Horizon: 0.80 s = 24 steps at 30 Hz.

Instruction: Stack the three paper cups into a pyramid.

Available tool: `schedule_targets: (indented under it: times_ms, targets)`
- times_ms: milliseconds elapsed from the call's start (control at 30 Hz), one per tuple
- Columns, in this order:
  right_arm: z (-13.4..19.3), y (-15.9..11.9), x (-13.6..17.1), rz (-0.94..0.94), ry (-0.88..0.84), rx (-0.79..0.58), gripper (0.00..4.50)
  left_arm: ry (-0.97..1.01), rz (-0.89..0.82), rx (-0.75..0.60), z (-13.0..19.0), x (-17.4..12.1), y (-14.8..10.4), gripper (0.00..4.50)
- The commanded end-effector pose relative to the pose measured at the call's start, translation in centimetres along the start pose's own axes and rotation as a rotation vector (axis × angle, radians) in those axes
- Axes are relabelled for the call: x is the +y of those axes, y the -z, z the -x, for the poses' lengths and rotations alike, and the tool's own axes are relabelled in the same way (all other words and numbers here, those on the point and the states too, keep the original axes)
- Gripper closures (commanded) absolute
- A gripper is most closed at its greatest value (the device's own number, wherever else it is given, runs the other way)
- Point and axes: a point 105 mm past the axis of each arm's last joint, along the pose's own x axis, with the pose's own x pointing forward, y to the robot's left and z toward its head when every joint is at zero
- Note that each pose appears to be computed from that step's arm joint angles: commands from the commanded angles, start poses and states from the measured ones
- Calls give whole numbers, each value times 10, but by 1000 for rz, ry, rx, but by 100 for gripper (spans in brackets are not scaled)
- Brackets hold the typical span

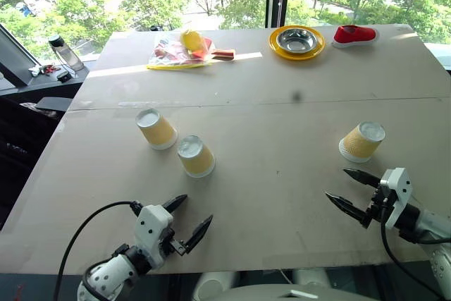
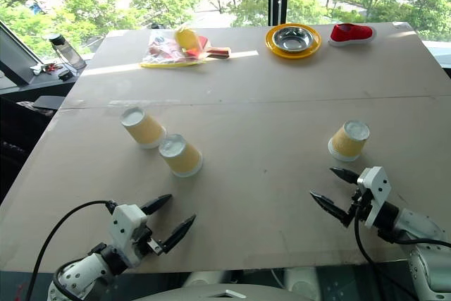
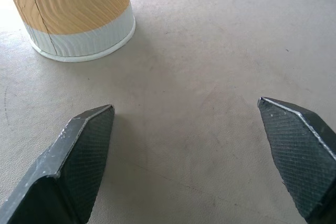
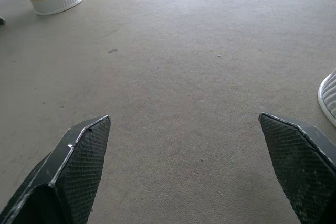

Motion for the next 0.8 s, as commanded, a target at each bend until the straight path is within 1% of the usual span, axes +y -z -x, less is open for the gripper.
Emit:
schedule_targets:
  times_ms: [33,333,567,700,800]
  targets:
    - [0,-10,5,47,-24,-31,3,19,-7,-7,2,-2,-1,0]
    - [0,-6,8,83,-45,-39,3,-4,10,-51,4,4,-7,0]
    - [1,-4,7,87,-45,-42,3,10,35,-61,3,3,-9,0]
    - [1,-3,8,100,-48,-43,3,-23,27,-59,3,8,-11,0]
    - [2,-3,6,105,-46,-46,3,-23,53,-72,2,8,-12,0]
